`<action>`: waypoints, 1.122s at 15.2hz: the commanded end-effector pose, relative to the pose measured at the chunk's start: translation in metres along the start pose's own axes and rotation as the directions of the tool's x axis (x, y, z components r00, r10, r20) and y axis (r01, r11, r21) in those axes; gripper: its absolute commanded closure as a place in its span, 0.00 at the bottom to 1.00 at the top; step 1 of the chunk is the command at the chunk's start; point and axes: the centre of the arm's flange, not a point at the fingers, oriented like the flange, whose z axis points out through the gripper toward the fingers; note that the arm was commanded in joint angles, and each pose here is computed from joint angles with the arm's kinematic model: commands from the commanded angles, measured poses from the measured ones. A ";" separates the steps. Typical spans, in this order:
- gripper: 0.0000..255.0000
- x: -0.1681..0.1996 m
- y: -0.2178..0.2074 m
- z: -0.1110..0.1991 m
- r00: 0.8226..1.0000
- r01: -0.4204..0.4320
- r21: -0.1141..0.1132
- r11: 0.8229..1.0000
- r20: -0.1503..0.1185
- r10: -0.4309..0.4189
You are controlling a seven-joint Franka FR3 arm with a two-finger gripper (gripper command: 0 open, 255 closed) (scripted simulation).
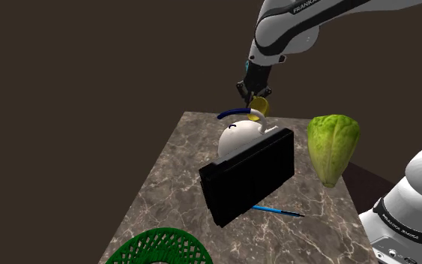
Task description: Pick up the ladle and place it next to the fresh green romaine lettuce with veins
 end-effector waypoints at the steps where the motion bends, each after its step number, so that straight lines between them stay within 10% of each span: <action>1: 1.00 0.001 0.006 0.019 1.000 -0.004 -0.016 1.000 0.015 0.004; 2: 1.00 0.002 0.000 0.005 1.000 -0.001 -0.001 1.000 0.000 0.001; 3: 0.00 0.002 0.000 0.005 1.000 -0.001 -0.001 1.000 0.000 0.001; 7: 0.00 -0.010 -0.010 -0.035 0.956 0.154 -0.057 0.986 -0.242 -0.163; 11: 0.00 -0.033 -0.017 -0.070 0.829 0.285 -0.149 0.947 -0.457 -0.322; 12: 0.00 -0.037 -0.018 -0.075 0.803 0.303 -0.165 0.939 -0.486 -0.345; 17: 0.00 -0.024 -0.019 -0.052 0.803 0.303 -0.165 0.939 -0.486 -0.345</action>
